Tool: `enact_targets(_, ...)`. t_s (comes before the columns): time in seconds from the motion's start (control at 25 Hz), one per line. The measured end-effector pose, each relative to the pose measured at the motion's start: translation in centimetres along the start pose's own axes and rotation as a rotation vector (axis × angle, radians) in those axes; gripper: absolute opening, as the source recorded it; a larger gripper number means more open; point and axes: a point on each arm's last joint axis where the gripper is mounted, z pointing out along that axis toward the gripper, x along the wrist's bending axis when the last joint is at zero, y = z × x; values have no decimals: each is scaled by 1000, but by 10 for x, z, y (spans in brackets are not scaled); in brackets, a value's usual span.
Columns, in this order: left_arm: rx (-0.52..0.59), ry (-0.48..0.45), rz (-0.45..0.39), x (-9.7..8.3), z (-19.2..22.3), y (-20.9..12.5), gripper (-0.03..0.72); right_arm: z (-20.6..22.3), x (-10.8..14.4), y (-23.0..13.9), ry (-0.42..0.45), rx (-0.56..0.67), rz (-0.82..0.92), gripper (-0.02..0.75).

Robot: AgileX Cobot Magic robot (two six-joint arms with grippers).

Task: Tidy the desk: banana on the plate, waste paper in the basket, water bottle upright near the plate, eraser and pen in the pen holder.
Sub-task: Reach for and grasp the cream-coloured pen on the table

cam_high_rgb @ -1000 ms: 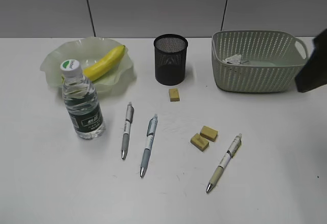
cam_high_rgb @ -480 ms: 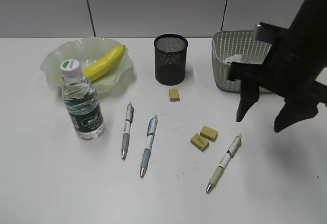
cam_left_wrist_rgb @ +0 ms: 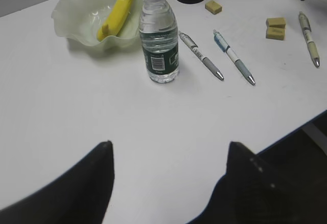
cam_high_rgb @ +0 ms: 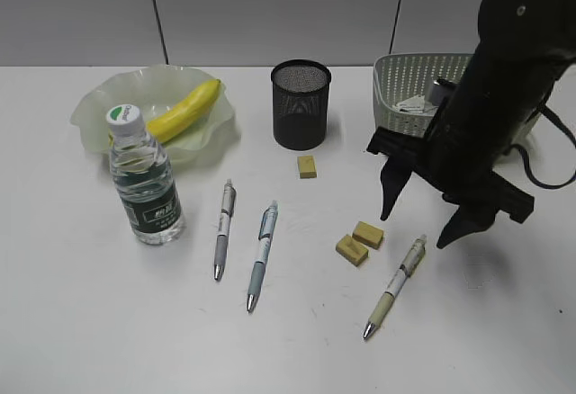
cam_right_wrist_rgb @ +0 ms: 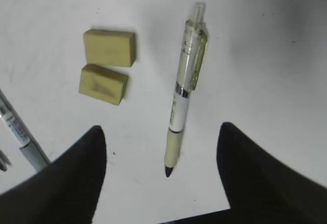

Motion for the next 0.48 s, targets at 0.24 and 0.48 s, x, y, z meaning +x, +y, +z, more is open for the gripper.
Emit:
enact_targets(0.24,0,1,0,0,0,0,511,21,-2,3,-55,14,28,498)
enact_targets(0.48,0,1,0,0,0,0,510,27,-2,3,-75,7,11,482)
